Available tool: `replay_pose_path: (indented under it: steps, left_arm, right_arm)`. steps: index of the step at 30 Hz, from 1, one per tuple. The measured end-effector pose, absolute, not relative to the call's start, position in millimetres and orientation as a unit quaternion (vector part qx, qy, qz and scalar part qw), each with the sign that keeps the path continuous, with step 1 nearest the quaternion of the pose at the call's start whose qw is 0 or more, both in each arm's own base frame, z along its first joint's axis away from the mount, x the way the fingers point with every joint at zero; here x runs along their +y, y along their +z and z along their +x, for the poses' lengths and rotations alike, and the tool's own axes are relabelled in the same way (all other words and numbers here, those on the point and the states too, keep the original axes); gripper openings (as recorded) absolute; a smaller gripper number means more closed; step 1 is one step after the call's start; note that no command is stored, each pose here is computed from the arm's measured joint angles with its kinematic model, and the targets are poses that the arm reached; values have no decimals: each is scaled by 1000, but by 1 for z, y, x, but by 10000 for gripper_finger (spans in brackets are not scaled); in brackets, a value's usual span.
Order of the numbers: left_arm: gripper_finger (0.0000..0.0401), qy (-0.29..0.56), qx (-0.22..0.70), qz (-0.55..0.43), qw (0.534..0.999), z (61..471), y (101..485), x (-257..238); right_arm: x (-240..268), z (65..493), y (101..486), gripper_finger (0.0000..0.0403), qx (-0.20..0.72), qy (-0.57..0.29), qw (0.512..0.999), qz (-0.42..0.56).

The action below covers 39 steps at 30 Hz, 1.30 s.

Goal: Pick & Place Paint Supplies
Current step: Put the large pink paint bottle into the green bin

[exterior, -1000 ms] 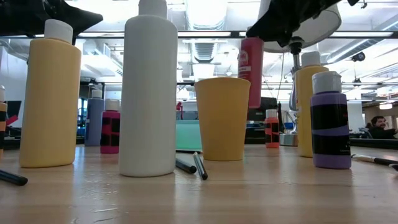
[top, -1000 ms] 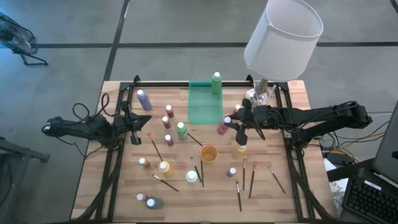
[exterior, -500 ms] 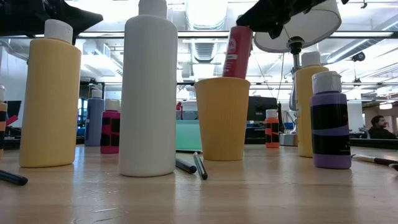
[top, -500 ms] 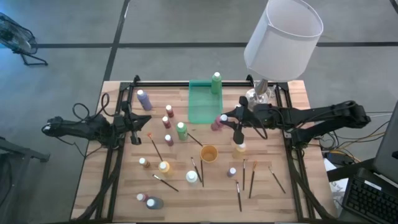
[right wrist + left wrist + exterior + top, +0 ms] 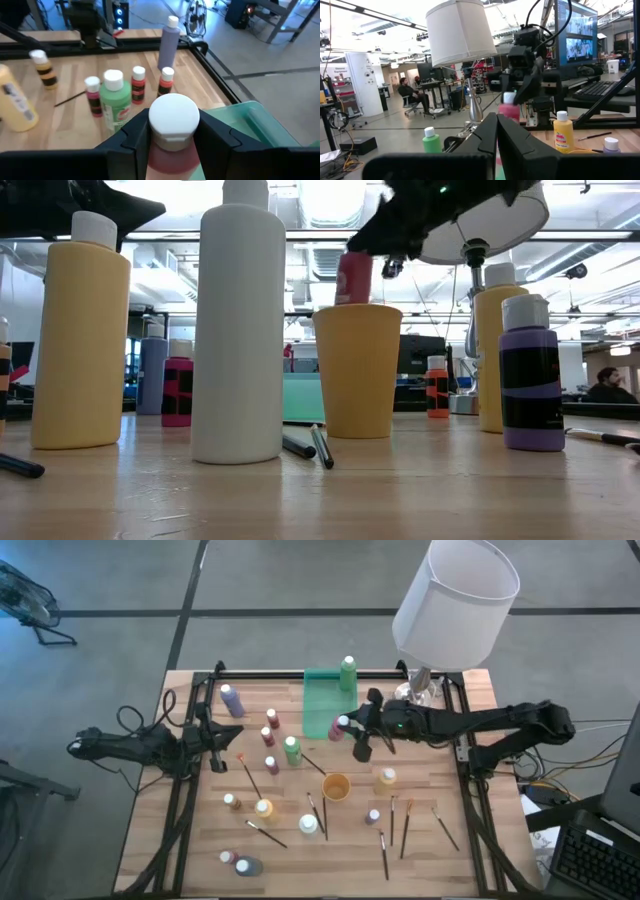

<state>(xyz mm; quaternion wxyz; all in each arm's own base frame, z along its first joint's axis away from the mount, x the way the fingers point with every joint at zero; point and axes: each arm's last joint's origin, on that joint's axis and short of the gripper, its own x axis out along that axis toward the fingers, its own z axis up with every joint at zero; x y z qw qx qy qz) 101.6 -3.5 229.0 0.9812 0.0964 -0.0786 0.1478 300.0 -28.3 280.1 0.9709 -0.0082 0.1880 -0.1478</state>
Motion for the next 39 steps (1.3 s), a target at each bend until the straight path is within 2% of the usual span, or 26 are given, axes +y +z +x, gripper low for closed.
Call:
replay_pose_path:
  steps: [7,13,20,30,39]
  left_arm:
    - [16,148,-79,96,981,102,229,-3]
    - [16,148,-78,96,981,102,229,-3]
    - [16,148,-78,97,981,102,229,-3]
    - [16,148,-79,96,981,102,229,-3]
    - [16,148,-78,96,981,102,229,-3]
  right_arm:
    - [-44,328,274,112,200,-168,965,-5]
    - [-62,349,273,123,196,-189,962,0]
    - [-90,369,267,112,202,-224,953,5]
    - [-142,367,251,115,147,-303,940,61]
    - [-169,365,226,117,172,-327,926,81]
